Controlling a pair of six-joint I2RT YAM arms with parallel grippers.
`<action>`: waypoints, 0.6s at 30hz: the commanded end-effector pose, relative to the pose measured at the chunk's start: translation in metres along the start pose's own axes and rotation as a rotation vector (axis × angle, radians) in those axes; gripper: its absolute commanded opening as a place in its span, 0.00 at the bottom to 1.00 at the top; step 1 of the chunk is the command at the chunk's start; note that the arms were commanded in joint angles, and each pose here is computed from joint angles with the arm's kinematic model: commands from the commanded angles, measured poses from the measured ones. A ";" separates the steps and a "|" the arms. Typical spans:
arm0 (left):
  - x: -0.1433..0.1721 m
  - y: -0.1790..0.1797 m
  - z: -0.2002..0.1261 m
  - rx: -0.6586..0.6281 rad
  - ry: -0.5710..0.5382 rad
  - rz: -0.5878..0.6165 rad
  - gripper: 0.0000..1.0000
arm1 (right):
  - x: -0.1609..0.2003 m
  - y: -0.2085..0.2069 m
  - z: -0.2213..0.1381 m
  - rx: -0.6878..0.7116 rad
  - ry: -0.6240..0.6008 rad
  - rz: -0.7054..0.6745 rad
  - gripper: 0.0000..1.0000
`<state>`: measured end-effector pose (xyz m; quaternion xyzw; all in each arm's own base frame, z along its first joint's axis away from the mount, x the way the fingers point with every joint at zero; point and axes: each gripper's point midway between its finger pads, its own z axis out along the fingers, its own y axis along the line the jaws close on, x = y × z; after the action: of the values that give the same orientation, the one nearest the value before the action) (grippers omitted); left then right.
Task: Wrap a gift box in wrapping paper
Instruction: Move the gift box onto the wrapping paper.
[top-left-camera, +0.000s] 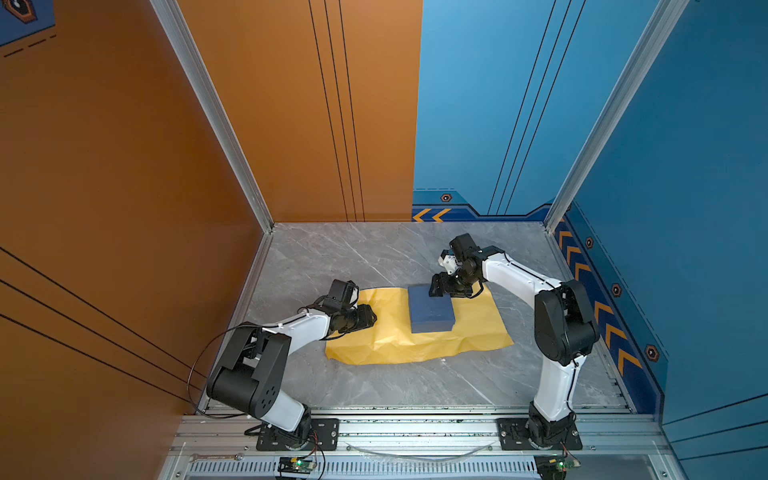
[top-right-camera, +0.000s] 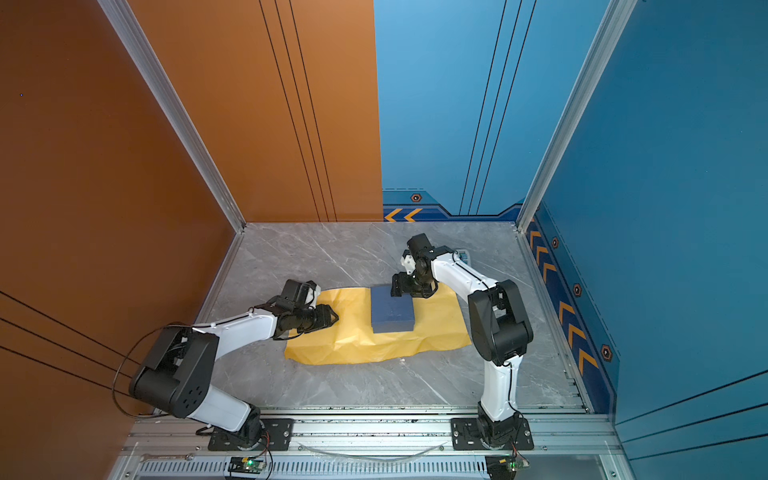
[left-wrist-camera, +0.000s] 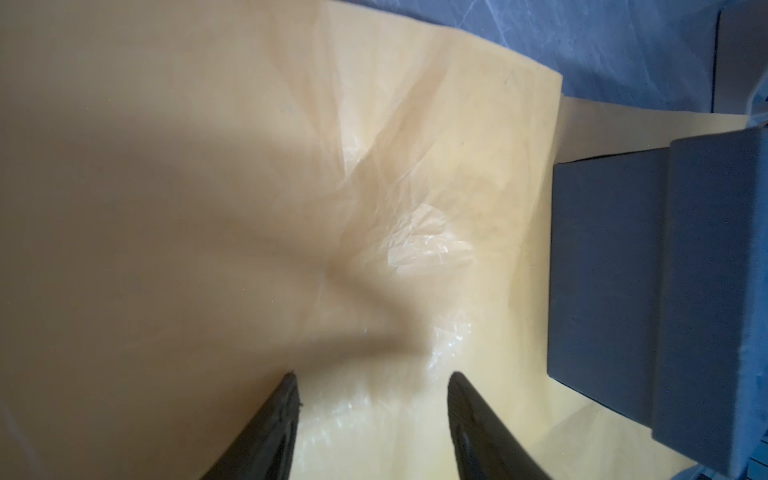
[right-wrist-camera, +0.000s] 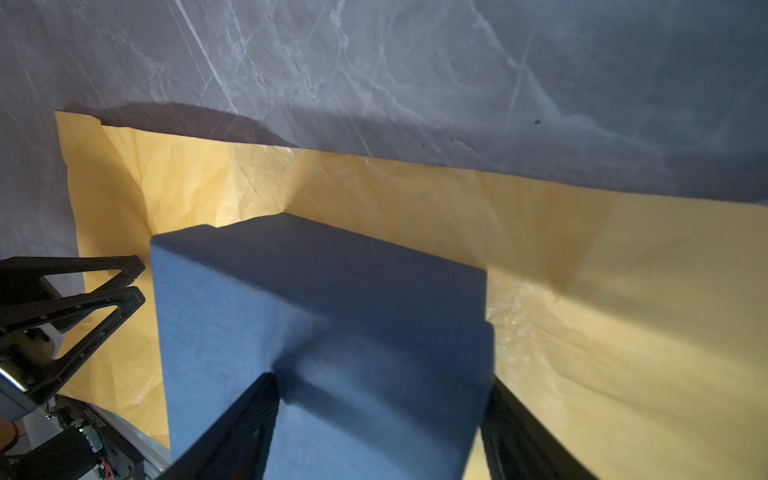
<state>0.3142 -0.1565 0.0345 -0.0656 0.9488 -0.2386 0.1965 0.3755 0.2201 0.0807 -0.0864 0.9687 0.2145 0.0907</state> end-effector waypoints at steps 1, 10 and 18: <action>0.006 0.012 -0.005 -0.060 0.014 -0.001 0.59 | 0.011 0.002 -0.008 -0.029 0.018 0.018 0.80; -0.030 -0.064 -0.025 0.148 -0.097 0.125 0.51 | 0.022 -0.001 -0.020 -0.133 -0.019 0.127 0.86; -0.035 -0.093 0.020 0.206 -0.020 0.164 0.42 | 0.025 0.000 -0.008 -0.167 -0.016 0.151 0.84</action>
<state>0.3535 -0.2208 0.0750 0.0049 0.9237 -0.3001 0.2382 0.3496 0.2062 0.0806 -0.0220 0.9565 0.2821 0.0717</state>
